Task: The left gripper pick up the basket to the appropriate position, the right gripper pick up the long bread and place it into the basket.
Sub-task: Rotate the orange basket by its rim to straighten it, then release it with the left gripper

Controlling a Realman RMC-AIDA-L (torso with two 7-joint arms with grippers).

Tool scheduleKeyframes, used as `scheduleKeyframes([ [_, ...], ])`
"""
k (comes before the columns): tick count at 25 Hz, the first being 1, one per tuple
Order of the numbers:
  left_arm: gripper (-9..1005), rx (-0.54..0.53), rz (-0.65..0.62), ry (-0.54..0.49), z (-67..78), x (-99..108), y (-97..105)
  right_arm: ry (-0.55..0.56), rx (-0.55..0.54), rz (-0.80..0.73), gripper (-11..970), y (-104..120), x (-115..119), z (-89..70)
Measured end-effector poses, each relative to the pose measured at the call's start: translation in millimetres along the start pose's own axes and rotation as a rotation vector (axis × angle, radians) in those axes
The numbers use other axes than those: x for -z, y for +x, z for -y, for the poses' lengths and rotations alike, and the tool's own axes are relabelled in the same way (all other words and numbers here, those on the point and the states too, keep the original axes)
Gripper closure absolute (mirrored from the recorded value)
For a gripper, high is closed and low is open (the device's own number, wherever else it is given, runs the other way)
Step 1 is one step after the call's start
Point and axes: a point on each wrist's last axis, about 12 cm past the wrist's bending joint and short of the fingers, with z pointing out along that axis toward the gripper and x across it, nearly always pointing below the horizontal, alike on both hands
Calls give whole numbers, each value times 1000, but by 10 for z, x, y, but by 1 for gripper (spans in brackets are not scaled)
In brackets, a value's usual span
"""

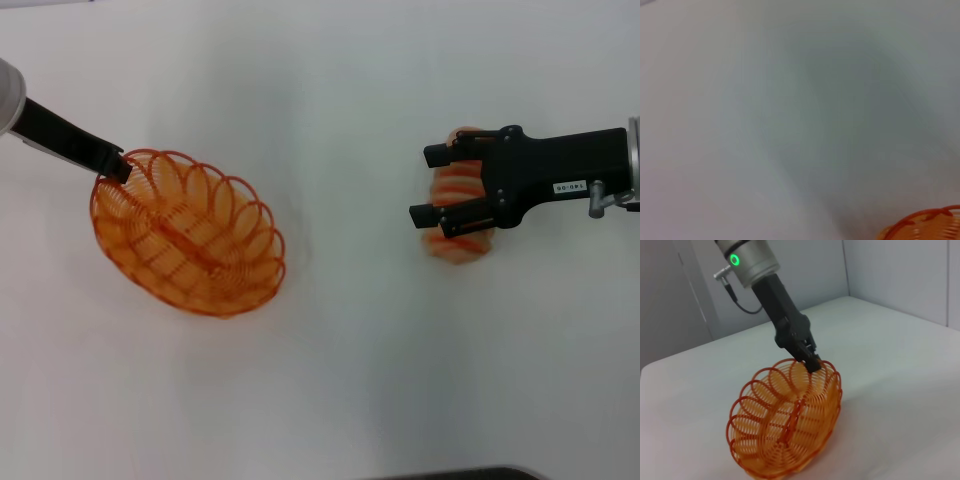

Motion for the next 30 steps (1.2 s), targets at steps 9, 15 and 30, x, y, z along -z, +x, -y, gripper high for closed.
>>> scheduleKeyframes([
  [9,922,192,91,123,-91,186,57,61,-3,-6,29,10,-9,71],
  [15,924,297,138,218,-145,192,225,101,-10,-7,29,19,-26,112],
  [30,925,513,272,191,-309,53,632,212,-55,80,29,33,40,200],
])
